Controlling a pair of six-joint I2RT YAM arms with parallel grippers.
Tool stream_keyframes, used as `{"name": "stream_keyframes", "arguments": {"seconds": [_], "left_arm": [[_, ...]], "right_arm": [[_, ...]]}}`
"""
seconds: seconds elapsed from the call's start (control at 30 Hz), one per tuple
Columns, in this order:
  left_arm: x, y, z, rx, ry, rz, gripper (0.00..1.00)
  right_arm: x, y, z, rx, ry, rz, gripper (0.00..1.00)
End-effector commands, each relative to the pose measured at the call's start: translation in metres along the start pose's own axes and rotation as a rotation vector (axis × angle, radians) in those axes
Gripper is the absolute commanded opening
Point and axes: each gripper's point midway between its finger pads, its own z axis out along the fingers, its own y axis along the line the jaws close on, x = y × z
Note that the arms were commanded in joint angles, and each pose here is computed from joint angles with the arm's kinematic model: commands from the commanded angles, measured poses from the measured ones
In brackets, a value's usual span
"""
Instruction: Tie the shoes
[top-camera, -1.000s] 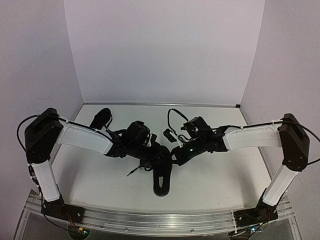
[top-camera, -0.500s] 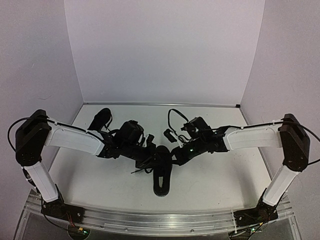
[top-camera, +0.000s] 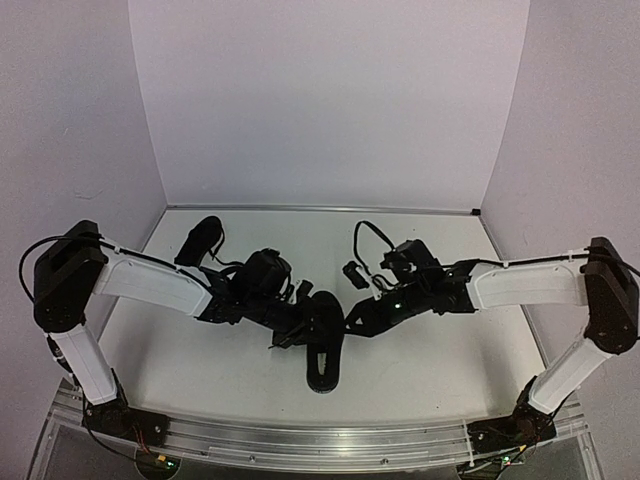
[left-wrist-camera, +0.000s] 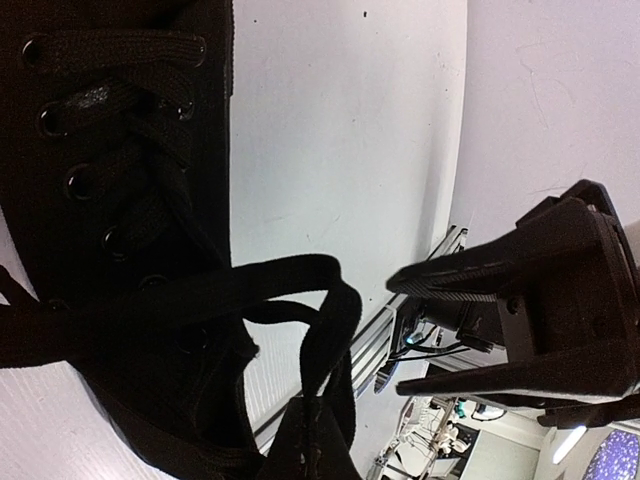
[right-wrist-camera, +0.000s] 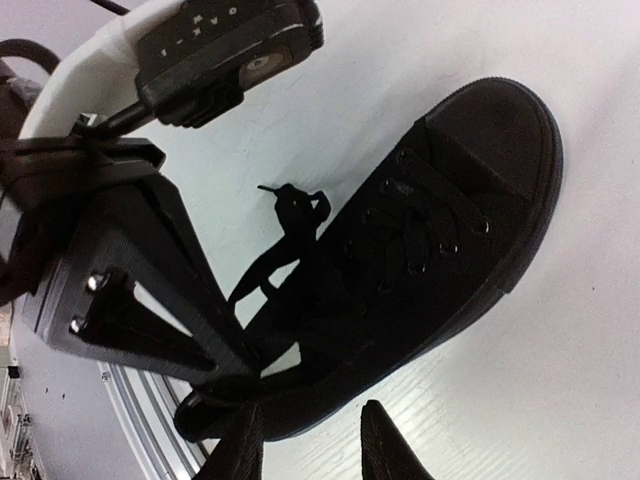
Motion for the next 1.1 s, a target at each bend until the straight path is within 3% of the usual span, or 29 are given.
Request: {"name": "stream_keyframes", "arguments": {"seconds": [0.0, 0.37, 1.07], "left_arm": [[0.001, -0.004, 0.006, 0.042, 0.009, -0.010, 0.00], [-0.001, -0.007, 0.008, 0.063, 0.004, -0.022, 0.00], [0.001, -0.009, 0.004, 0.064, -0.011, -0.016, 0.00]], "right_arm": [[0.000, 0.012, -0.018, -0.024, -0.062, 0.052, 0.32], [0.019, 0.048, 0.018, -0.087, -0.057, 0.100, 0.32], [0.003, 0.036, 0.039, -0.011, -0.079, 0.135, 0.29]]}}
